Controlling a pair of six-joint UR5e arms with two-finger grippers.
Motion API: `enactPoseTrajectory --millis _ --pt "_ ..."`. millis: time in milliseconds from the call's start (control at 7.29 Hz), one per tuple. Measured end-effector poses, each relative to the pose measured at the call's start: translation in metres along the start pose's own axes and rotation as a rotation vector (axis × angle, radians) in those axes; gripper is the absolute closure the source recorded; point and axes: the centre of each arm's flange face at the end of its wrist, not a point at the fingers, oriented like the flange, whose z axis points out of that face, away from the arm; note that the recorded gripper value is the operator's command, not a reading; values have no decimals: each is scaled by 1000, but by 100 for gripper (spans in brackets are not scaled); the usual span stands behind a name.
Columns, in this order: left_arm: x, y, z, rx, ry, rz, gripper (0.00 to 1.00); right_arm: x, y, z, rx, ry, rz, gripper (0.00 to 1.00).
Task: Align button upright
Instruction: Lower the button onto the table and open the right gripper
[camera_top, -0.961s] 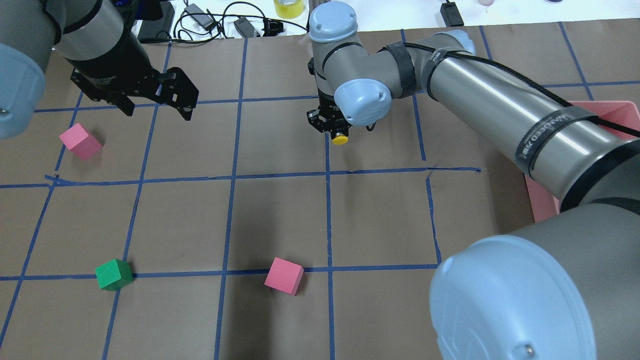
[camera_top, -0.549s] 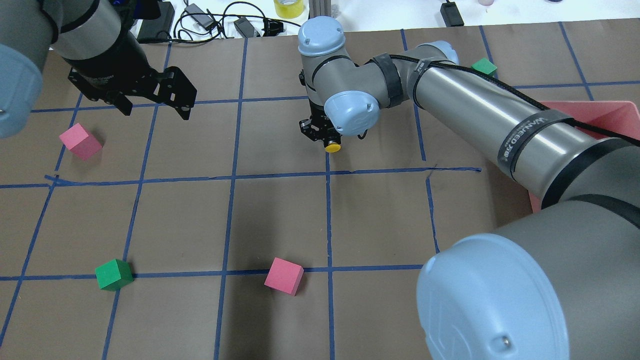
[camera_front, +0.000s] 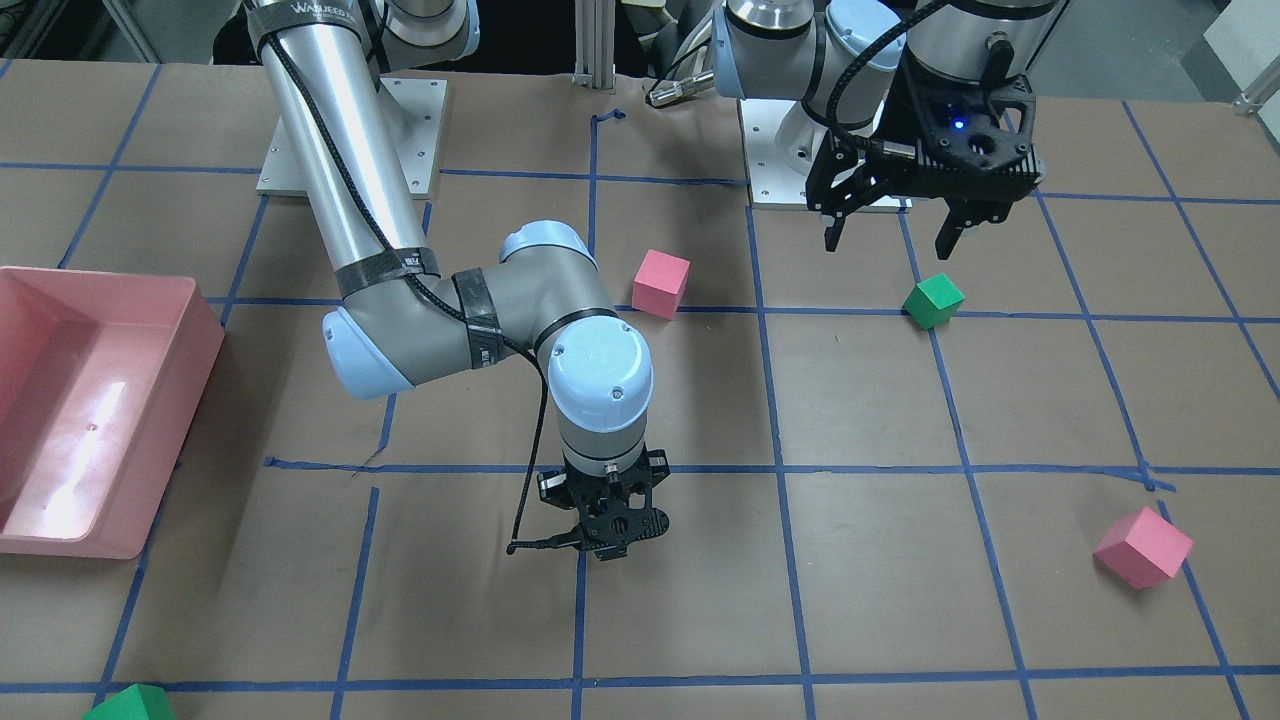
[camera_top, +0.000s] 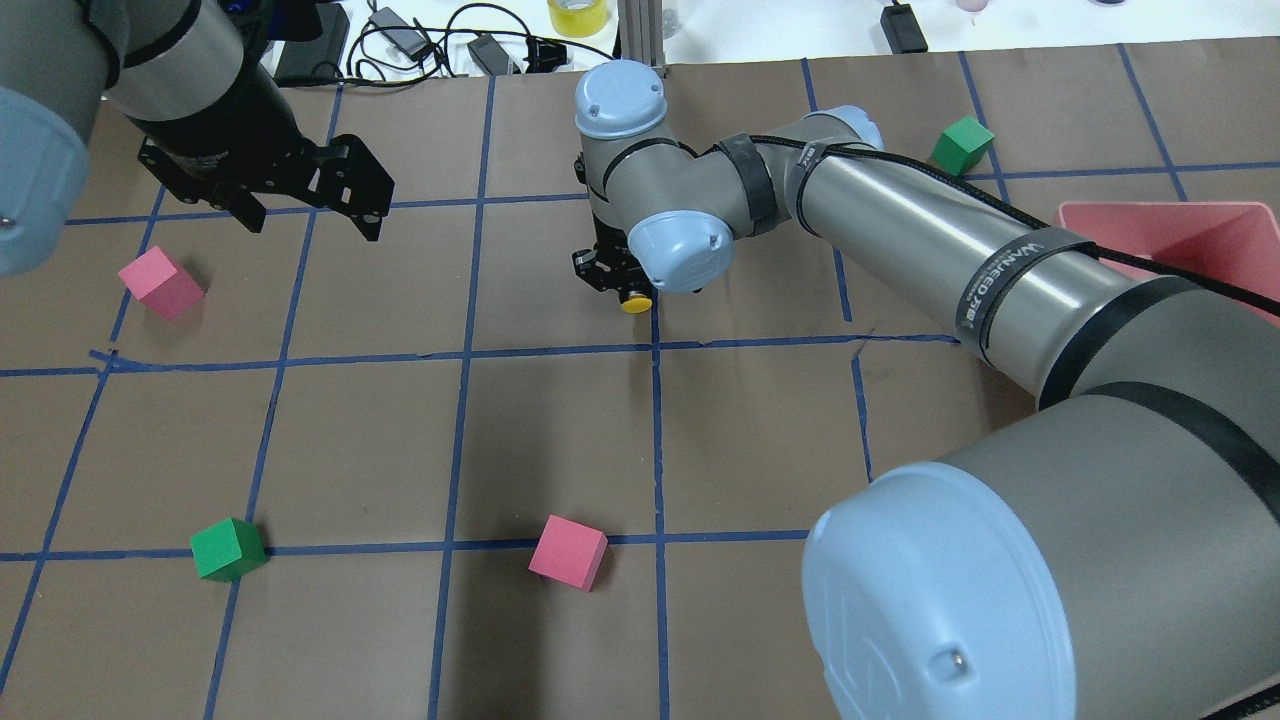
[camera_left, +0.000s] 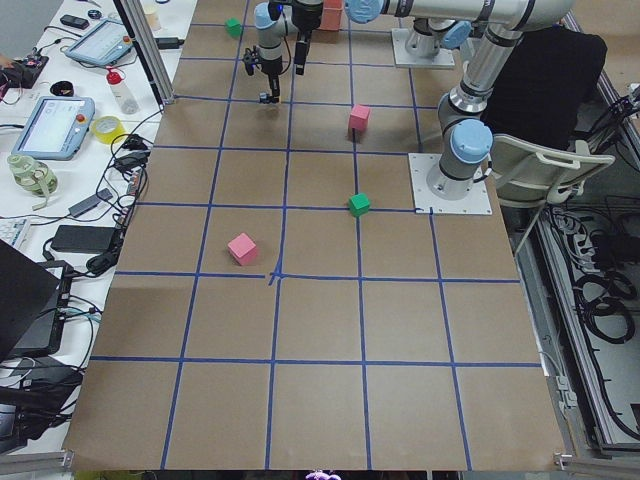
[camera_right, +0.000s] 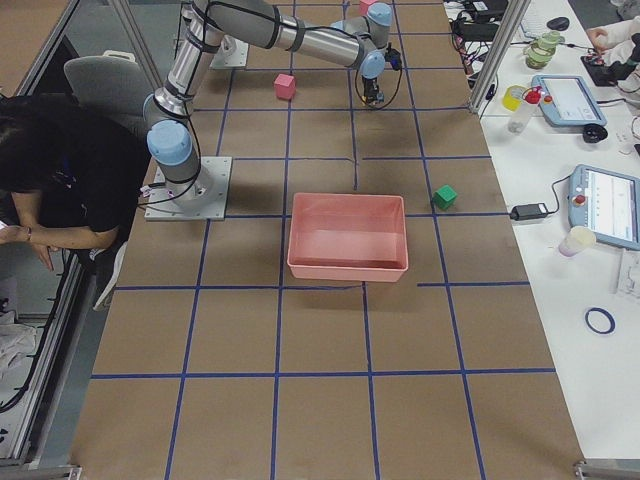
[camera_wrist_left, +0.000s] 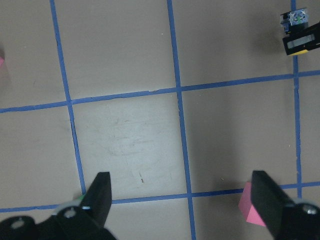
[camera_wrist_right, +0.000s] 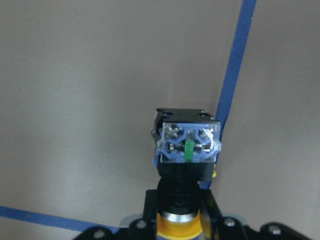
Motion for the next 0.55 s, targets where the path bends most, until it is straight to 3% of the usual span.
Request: enactPoseTrajectory --millis 549 --pt "0 0 1 -1 3 0 0 -1 0 -5 36 -10 -7 0"
